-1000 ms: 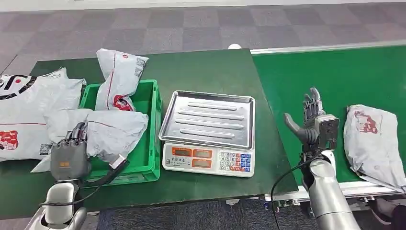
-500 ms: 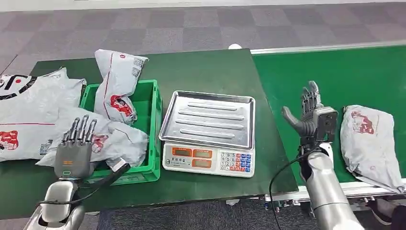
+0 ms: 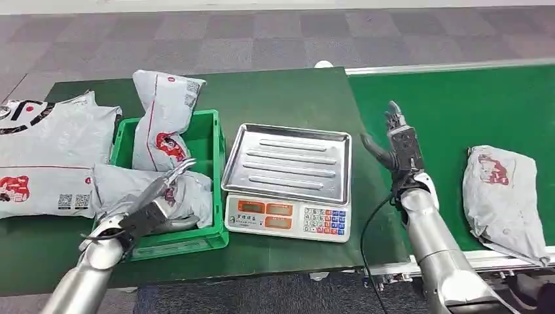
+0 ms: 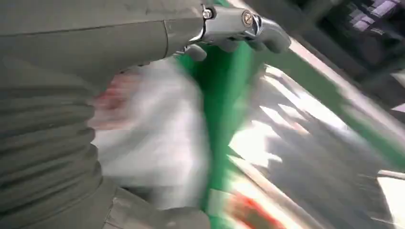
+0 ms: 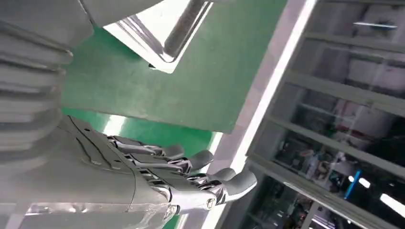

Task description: Moved the parcel from conveyor to table for the left to box.

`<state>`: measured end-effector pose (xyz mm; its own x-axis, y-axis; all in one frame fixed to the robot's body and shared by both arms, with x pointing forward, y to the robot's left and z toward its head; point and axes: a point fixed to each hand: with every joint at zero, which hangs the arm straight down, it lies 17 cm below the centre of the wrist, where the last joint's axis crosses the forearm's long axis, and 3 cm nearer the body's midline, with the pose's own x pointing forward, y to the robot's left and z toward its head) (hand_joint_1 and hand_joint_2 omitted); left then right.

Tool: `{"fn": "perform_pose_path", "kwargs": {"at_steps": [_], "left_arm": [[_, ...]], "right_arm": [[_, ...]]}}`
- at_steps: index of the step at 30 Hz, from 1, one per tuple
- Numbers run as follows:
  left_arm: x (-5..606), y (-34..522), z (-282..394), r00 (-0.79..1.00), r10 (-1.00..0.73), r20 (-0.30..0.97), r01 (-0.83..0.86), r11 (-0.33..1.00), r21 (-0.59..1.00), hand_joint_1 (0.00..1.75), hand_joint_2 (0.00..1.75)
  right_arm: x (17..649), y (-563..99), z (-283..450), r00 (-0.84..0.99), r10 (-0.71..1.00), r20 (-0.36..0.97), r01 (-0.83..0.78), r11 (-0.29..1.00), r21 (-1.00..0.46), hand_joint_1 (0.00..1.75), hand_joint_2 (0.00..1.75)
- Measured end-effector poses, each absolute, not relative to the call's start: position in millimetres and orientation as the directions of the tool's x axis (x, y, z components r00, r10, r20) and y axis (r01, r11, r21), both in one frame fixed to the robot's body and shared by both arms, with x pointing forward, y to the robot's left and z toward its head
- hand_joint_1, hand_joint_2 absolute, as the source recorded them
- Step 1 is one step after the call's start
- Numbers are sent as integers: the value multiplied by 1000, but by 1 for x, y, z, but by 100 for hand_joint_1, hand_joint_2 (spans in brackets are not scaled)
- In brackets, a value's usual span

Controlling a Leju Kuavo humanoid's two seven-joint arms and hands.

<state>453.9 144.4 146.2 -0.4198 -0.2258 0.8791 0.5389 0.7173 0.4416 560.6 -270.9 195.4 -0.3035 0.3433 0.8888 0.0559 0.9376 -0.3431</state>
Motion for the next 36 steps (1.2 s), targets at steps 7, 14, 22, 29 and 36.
{"fn": "perform_pose_path", "kwargs": {"at_steps": [7, 14, 22, 29, 36], "left_arm": [[475, 83, 199, -290, 175, 941, 677, 733, 72, 0, 175], [493, 24, 218, -182, 330, 926, 695, 710, -116, 0, 175], [492, 1, 216, -129, 350, 928, 708, 688, -161, 0, 175], [514, -5, 217, -144, 313, 939, 597, 784, -170, 0, 175], [517, -12, 200, -124, 307, 944, 516, 832, -203, 0, 175]], "right_arm": [[573, -298, 177, -170, 626, 761, 241, 775, -584, 0, 175], [564, -336, 141, 31, 842, 538, 304, 505, -808, 0, 175], [557, -348, 120, 84, 865, 495, 274, 457, -846, 0, 175], [536, -416, 70, 340, 928, 150, 88, 128, -988, 0, 175], [500, -479, 22, 466, 884, -31, -103, 19, -995, 0, 175]]}}
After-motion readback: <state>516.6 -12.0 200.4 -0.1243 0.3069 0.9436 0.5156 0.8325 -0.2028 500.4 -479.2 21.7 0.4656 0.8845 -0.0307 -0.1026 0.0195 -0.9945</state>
